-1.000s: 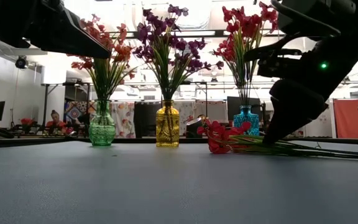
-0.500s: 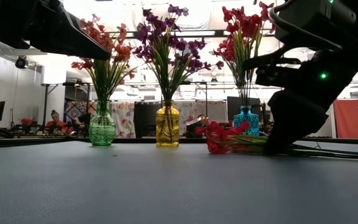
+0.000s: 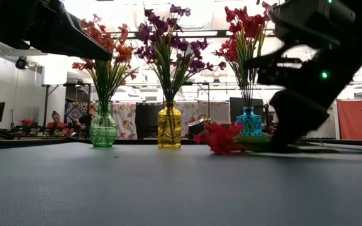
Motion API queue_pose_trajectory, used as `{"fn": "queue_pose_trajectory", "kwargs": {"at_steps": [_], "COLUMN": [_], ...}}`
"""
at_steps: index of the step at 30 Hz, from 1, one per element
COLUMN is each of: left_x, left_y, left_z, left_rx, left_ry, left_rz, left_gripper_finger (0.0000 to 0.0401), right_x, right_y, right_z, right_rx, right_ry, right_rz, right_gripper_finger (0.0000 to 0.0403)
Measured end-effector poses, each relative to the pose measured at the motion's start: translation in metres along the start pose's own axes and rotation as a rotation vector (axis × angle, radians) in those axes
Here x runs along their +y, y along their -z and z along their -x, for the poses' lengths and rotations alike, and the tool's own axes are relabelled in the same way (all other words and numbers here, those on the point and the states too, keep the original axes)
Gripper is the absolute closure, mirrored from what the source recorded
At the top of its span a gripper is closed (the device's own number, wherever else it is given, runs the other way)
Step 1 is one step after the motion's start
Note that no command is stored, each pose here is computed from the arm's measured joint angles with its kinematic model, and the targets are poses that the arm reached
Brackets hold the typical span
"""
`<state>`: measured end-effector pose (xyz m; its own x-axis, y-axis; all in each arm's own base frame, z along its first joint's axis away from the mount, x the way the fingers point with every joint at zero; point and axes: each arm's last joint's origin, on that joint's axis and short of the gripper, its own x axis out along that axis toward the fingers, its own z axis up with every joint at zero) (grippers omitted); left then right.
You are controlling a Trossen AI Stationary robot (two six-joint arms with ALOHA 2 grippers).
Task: Sort flowers into vase by color
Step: Put the pink flowers into the blue vase
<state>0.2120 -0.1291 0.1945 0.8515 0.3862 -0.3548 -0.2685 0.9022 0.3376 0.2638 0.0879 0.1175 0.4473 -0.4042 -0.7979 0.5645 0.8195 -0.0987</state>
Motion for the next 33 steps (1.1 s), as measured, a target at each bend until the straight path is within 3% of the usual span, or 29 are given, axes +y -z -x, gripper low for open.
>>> {"fn": "queue_pose_trajectory", "kwargs": {"at_steps": [8,17,22,29,33], "left_x": [-0.001,-0.006,-0.012,-0.025,-0.028], "left_y": [0.002,0.002,-0.010,-0.028,-0.032], "left_z": [-0.001,-0.005,-0.008,-0.014,-0.024], "left_rx": [0.006,-0.006,-0.099,-0.298,-0.383], "left_ry": [-0.002,-0.002,0.025,0.200,0.175], "left_rz": [-0.006,0.004,0.000,-0.087,-0.067], "left_gripper_finger": [0.0286,0.0286,0.0286,0.0286,0.0286], "right_x": [0.004,0.019,0.029,0.042,0.046], "right_y": [-0.019,-0.042,-0.058,-0.065,-0.064], "right_z": [0.029,0.074,0.095,0.120,0.123], "right_rx": [-0.149,-0.478,-0.687,-0.993,-1.190], "right_ry": [-0.084,-0.239,-0.322,-0.373,-0.466], "right_rz": [0.018,0.075,0.137,0.277,0.302], "right_gripper_finger": [0.0383,0.0384,0.0385,0.0385,0.0385]}}
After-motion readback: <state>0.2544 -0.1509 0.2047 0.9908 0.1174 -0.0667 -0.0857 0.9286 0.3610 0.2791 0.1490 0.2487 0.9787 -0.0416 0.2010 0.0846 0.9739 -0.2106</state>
